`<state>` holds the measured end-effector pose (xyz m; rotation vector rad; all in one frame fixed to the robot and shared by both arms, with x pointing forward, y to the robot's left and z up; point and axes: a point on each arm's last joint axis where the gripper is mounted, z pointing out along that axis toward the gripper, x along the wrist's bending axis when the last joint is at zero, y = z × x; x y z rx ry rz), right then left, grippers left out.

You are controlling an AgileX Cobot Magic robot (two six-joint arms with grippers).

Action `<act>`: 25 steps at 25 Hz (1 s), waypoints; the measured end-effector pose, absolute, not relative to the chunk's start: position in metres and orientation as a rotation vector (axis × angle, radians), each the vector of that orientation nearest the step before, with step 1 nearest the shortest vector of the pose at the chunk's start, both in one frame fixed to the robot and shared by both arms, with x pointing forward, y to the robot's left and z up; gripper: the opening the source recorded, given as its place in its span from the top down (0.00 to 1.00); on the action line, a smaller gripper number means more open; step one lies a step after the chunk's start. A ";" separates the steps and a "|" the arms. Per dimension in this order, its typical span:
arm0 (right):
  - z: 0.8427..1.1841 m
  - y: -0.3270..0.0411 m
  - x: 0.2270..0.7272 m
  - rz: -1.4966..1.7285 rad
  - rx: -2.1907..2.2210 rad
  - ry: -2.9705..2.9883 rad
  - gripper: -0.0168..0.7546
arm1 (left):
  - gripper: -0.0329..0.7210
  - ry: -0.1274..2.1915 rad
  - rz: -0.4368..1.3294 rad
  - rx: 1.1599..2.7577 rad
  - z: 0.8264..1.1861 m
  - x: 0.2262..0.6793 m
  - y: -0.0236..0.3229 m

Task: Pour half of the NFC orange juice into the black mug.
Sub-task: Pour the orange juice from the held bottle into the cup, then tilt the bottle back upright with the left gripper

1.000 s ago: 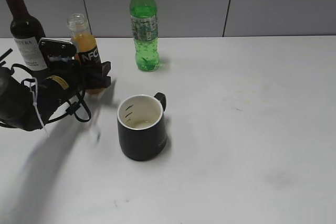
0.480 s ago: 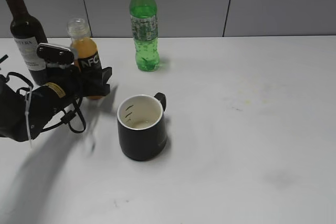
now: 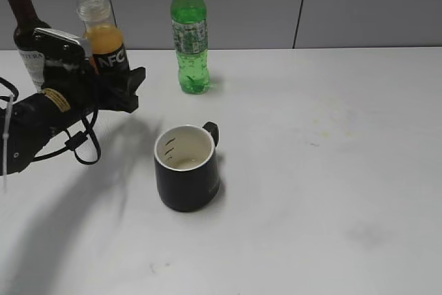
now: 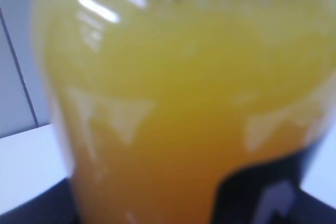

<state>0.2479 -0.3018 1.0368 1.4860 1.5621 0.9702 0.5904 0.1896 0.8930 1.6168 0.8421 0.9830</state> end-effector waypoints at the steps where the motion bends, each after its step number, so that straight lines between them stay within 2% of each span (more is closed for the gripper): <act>1: 1.037 -0.302 0.248 0.970 1.486 1.562 0.21 | 0.33 0.813 0.978 1.647 0.893 0.589 0.188; 8: 1.037 -0.302 0.248 0.970 1.486 1.562 0.21 | 0.33 0.604 1.007 1.819 0.887 0.581 0.182; 16: 1.037 -0.302 0.248 0.970 1.486 1.562 0.21 | 0.33 0.403 1.044 1.900 0.886 0.577 0.176; 25: 1.037 -0.302 0.248 0.970 1.486 1.562 0.21 | 0.33 0.159 1.207 1.984 0.886 0.577 0.176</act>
